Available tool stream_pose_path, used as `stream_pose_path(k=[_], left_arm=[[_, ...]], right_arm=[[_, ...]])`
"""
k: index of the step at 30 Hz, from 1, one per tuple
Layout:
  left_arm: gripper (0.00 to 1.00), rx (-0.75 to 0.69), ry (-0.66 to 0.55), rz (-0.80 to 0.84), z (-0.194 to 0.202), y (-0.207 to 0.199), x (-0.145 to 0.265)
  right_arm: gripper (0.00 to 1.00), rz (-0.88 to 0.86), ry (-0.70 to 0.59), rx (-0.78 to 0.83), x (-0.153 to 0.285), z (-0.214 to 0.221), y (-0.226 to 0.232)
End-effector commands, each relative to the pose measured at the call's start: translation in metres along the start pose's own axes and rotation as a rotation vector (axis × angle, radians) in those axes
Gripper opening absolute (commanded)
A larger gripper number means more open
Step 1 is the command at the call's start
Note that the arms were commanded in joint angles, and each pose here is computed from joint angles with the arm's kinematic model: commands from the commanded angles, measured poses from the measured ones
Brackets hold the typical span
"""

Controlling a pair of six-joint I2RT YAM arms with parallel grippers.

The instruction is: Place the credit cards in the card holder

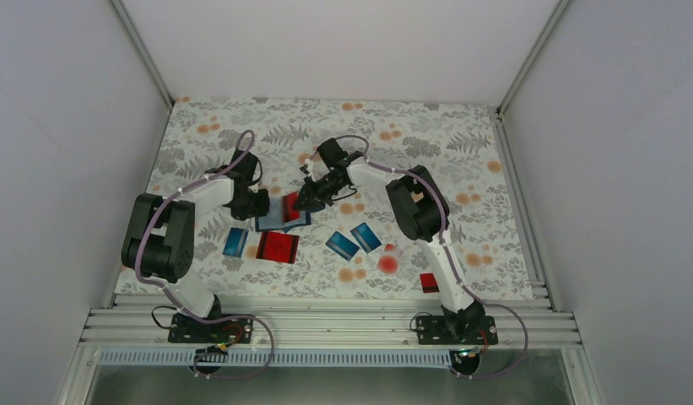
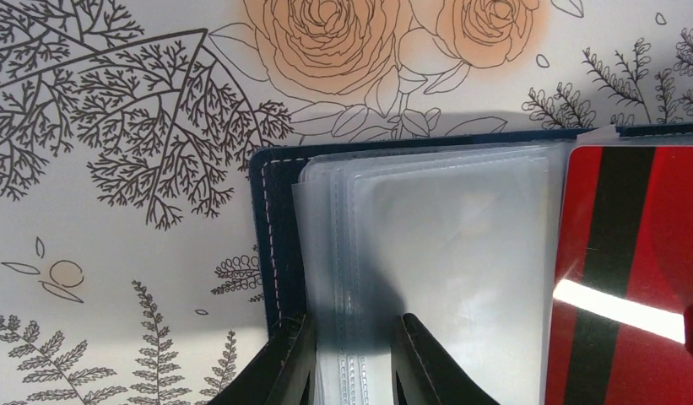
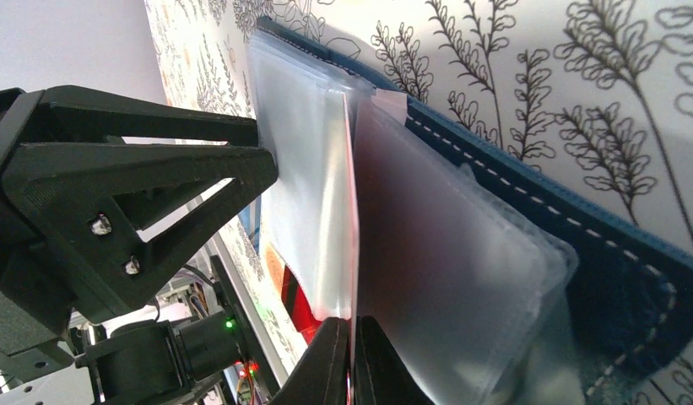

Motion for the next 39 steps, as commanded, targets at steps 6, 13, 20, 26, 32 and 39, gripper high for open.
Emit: stream_pose_path(k=[6, 13, 20, 26, 32, 39], left_arm=[[0.24, -0.009, 0.008, -0.03, 0.004, 0.009, -0.006], [0.24, -0.019, 0.003, 0.001, 0.006, 0.007, -0.004], [0.24, -0.025, -0.002, 0.008, 0.008, 0.008, -0.004], [0.27, -0.026, -0.01, 0.008, 0.006, 0.007, 0.0], [0.38, -0.015, -0.037, -0.02, 0.002, 0.009, 0.012], [0.5, 0.068, -0.07, -0.094, -0.003, 0.032, 0.024]], right_arm=[[0.04, 0.001, 0.0, -0.004, -0.009, -0.004, 0.003], [0.04, -0.033, 0.026, -0.019, -0.018, -0.004, 0.002], [0.04, -0.045, 0.047, -0.048, -0.023, -0.005, -0.001], [0.04, -0.067, 0.065, -0.057, -0.027, -0.006, 0.001], [0.04, -0.06, 0.08, -0.078, -0.032, -0.004, -0.003], [0.04, -0.049, 0.097, -0.074, -0.029, 0.002, -0.003]])
Point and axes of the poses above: each gripper's point midway between its finger pads, its own x axis back along the fingers, its own y axis along the line the jaws close on, z = x × y, the point moved 9 cm from there along x, back along the fingers, and after that the axes turned 3 degrees about x, right-handed, at the moved point
